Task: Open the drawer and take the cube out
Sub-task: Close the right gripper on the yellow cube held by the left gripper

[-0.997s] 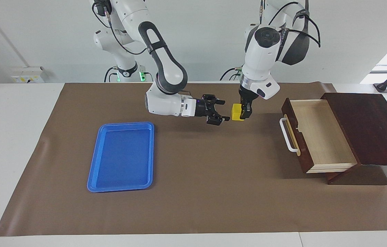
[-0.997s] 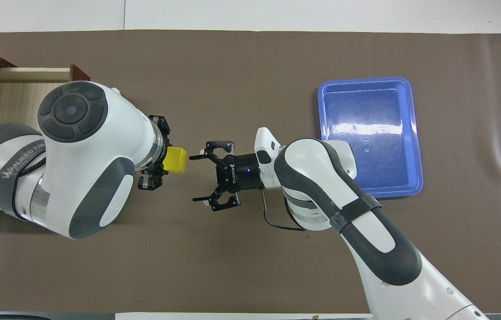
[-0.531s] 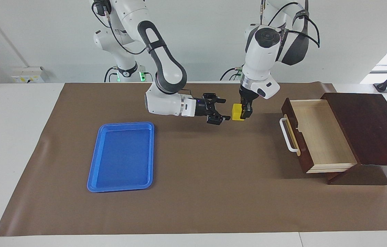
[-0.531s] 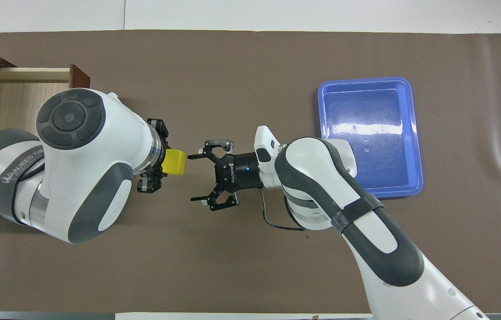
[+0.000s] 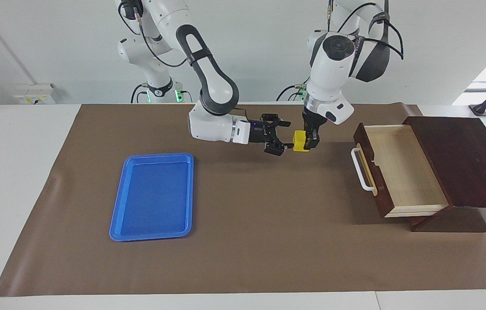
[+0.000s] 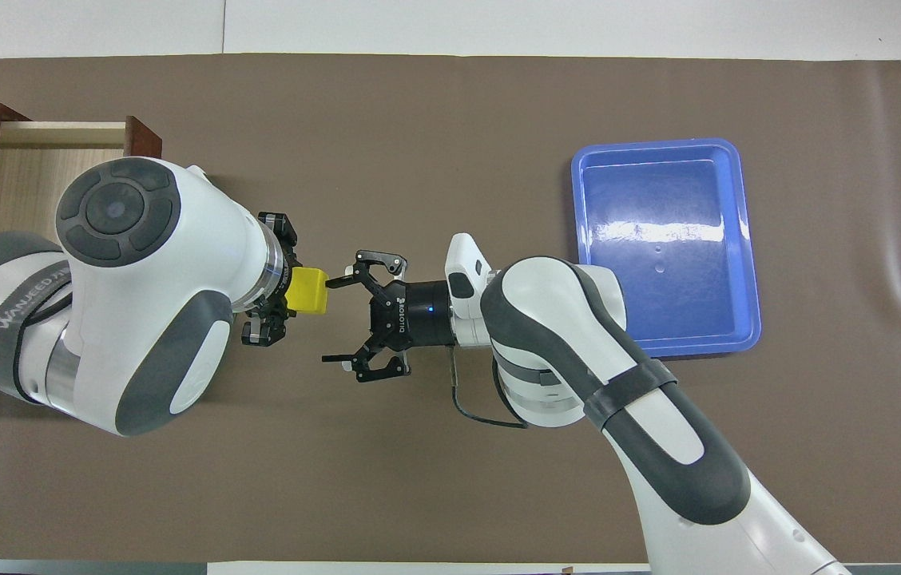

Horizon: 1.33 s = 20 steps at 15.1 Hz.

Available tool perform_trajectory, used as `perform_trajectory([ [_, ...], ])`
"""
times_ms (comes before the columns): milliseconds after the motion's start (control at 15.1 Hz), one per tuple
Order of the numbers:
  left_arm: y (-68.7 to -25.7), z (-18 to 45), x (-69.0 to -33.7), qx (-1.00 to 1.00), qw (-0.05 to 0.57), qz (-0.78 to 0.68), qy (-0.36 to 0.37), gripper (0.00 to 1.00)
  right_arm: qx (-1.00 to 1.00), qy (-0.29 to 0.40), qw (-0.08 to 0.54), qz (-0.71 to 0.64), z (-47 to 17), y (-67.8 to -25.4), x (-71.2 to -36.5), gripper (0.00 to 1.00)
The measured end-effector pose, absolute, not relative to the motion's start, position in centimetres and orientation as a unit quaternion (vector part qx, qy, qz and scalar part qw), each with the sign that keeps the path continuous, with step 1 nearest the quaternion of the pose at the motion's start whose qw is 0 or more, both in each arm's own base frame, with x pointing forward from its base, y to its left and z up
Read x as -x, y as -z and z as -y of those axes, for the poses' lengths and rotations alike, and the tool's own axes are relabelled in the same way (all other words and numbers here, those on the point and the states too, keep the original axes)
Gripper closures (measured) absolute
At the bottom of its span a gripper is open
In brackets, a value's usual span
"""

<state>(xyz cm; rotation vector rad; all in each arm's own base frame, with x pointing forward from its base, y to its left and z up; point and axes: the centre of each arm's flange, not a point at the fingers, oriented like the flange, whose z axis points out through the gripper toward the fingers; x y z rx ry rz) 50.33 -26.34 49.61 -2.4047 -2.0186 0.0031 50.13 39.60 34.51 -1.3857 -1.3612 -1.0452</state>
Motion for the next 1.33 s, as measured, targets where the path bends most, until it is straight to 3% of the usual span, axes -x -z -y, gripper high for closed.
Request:
perform_trajectory([
  [997, -49.4, 26.6, -50.1, 0.768, 0.003, 0.640, -0.002, 0.45, 0.569, 0.441, 0.429, 0.545, -40.7, -36.0, -50.5, 0.00],
  [1129, -49.3, 26.6, -50.1, 0.768, 0.003, 0.640, -0.002, 0.45, 0.568, 0.444, 0.428, 0.545, -40.7, -36.0, -50.6, 0.04],
  [1329, -49.3, 26.5, -49.9, 0.768, 0.006, 0.640, -0.003, 0.45, 0.570, 0.460, 0.419, 0.537, -40.4, -36.0, -50.9, 0.33],
])
